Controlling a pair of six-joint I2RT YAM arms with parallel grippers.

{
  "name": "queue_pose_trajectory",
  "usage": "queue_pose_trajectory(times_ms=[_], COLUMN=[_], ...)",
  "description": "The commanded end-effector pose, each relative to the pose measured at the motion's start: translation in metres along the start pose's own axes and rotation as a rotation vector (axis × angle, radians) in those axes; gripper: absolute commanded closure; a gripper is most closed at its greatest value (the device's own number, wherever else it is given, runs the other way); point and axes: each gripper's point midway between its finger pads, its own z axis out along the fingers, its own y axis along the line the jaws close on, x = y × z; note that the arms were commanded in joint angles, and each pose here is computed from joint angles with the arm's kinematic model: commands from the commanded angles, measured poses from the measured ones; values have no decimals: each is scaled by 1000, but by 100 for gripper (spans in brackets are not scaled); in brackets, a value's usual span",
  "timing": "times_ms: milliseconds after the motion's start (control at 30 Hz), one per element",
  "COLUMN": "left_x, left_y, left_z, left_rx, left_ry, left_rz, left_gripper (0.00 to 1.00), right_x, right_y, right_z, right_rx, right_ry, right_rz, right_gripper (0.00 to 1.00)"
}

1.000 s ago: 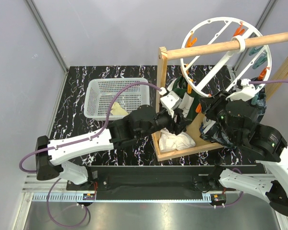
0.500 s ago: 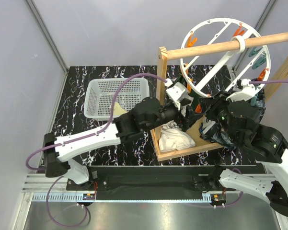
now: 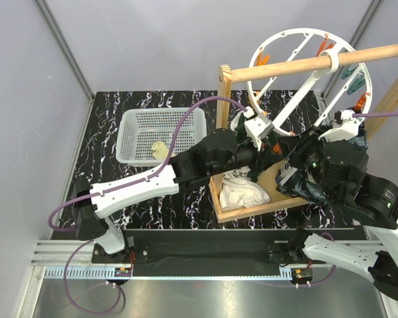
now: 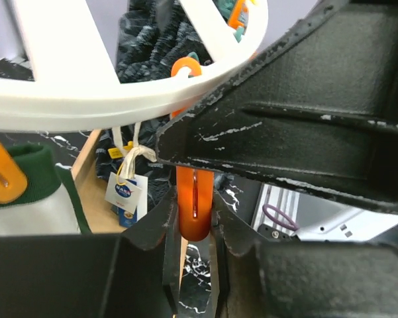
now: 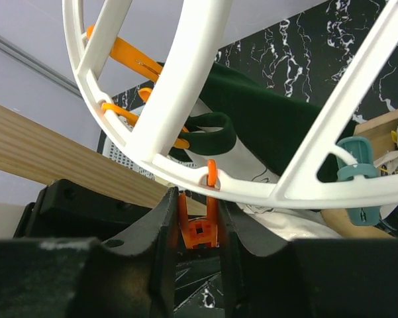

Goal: Clip the socks to the hanger
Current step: Open the clamp at the hanger.

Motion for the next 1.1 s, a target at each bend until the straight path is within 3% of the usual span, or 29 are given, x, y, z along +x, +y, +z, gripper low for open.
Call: queue_pose_trajectory(times_ms=[0,33,100,200,533,867,1067], left_x=[-42,-41,-40,-38,-35,-28,-39], left_y=[3,3,4,6,12,43,44], left_z=[4,5,5,6,4,1,6], left_rx=[-7,-6,-11,-21,-33,-168,-175], left_ry=[-104,-99,-99,-97,-125,-277,-345], left_rz=[5,3,0,0,60,362,458], left_gripper=[100,100,100,100,100,100,100], right_x=[-11,-11,-13,-16,-8,-5,-4], right_y=[8,8,8,7,11,11,11], right_z=[-13,-13,-16,-19,-15,-1,5], right_rx=[-33,-25,-25,-13,-12,3,-10], right_ry=[16,18,20,25,57,27,5], right_rz=[49,51,64,78,88,25,-11], right_gripper=[72,55,45,38,41,44,44])
